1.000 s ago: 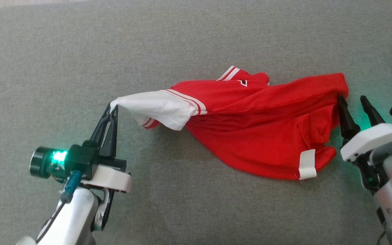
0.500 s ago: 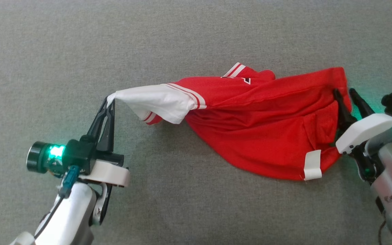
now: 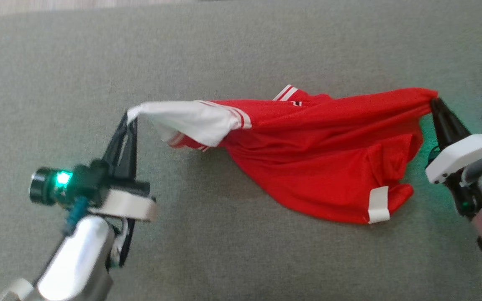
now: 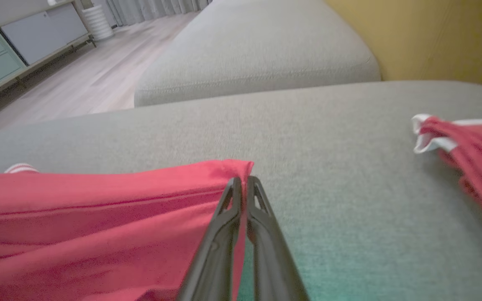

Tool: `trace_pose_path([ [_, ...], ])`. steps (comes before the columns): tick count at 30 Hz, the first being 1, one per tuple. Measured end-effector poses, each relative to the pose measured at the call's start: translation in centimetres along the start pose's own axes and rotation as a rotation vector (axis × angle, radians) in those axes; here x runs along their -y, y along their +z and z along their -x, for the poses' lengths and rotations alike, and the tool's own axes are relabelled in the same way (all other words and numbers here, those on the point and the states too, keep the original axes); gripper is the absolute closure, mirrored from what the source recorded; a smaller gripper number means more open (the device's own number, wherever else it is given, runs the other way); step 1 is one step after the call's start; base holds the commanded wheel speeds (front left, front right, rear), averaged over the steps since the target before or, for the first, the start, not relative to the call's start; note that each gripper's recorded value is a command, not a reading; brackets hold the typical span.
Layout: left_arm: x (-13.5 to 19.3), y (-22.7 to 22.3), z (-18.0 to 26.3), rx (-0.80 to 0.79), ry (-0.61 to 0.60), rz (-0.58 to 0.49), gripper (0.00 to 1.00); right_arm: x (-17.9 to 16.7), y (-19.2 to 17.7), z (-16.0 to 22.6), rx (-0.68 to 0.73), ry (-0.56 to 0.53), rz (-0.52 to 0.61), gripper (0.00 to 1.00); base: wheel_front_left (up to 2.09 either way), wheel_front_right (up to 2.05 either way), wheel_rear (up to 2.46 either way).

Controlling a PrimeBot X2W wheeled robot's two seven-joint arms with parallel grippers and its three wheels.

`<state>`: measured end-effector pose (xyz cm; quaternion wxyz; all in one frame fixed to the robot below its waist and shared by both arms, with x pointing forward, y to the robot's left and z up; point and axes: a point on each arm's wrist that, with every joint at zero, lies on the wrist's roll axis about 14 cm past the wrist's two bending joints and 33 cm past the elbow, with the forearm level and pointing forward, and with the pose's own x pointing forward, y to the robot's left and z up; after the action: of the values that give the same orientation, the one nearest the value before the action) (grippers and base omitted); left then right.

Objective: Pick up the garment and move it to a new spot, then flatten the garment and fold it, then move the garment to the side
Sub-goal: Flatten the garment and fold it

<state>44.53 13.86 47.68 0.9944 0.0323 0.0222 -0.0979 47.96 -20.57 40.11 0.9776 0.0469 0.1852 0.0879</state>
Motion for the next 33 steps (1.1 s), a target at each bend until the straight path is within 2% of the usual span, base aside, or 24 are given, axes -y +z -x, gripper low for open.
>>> trace_pose_path([
  [5,-0.6,6.9,-1.5,0.182,-0.016,0.069,1.00,0.4,5.5,1.7,0.152,0.009,0.033,1.00,0.00,0.00,0.00],
  [10,-0.5,15.7,-1.4,0.404,-0.061,0.141,1.00,1.1,13.6,5.1,0.376,0.010,0.076,1.00,0.00,0.00,0.00],
  [16,0.5,25.6,1.2,0.637,-0.139,0.181,1.00,1.8,22.8,12.0,0.650,-0.004,0.161,1.00,0.00,0.00,0.00],
  [21,1.8,33.9,4.8,0.836,-0.210,0.169,1.00,1.3,29.2,19.0,0.836,-0.027,0.242,1.00,0.00,0.00,0.00],
  [24,2.8,37.7,6.6,0.918,-0.251,0.148,1.00,0.8,31.6,22.5,0.901,-0.046,0.289,1.00,0.00,0.00,0.00],
  [27,3.4,40.6,7.4,0.965,-0.270,0.115,1.00,0.5,32.8,24.4,0.911,-0.071,0.333,1.00,0.00,0.00,0.00],
  [33,3.5,42.1,4.8,0.903,-0.261,0.109,1.00,-0.2,32.4,22.1,0.808,-0.068,0.350,1.00,0.00,0.00,0.00],
])
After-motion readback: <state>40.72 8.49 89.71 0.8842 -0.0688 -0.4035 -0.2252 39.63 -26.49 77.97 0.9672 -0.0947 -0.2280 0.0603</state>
